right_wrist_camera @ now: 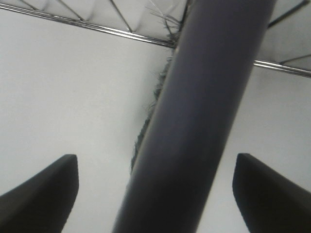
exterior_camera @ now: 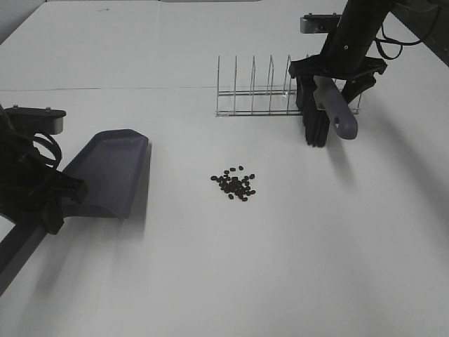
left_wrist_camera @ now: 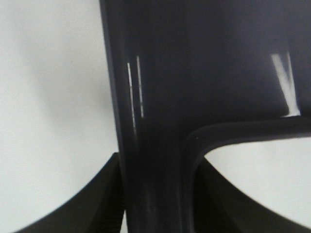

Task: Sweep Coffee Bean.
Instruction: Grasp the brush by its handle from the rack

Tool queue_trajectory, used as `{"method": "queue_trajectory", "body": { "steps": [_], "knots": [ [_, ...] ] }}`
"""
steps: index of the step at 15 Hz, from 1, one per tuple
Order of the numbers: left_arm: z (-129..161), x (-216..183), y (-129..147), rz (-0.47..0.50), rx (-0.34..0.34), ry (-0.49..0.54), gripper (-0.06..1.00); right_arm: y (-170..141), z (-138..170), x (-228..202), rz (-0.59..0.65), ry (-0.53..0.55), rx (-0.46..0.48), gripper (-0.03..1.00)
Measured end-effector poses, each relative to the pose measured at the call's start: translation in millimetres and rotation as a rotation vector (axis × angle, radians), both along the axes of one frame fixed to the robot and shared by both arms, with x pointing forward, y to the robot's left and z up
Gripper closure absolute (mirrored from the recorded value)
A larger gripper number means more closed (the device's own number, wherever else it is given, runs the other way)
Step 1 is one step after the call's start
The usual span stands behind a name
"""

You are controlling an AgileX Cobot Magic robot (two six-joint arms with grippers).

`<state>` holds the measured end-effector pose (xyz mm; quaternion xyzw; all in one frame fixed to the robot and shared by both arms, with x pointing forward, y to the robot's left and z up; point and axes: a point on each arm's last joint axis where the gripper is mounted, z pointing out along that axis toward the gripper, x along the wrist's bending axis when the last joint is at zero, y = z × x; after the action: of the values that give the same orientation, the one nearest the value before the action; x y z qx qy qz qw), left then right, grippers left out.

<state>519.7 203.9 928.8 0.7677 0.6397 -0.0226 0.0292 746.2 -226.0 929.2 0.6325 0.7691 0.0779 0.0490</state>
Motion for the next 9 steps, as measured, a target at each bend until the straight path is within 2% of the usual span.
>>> {"method": "queue_trajectory", "body": {
  "steps": [5, 7, 8, 9],
  "knots": [
    [0.0, 0.0, 0.0, -0.001, 0.0, 0.0, 0.62, -1.6, -7.1, 1.5, 0.004, 0.003, -0.021, 0.24],
    [0.0, 0.0, 0.0, -0.001, 0.0, 0.0, 0.62, -1.5, -7.0, 2.3, 0.004, -0.006, -0.02, 0.28],
    [0.0, 0.0, 0.1, -0.005, 0.001, -0.001, 0.62, -1.4, -6.8, 3.2, 0.003, -0.016, -0.019, 0.33],
    [0.0, 0.0, 0.1, -0.005, 0.001, -0.001, 0.62, -1.4, -6.8, 3.2, 0.002, -0.016, -0.019, 0.44]
  ]
}}
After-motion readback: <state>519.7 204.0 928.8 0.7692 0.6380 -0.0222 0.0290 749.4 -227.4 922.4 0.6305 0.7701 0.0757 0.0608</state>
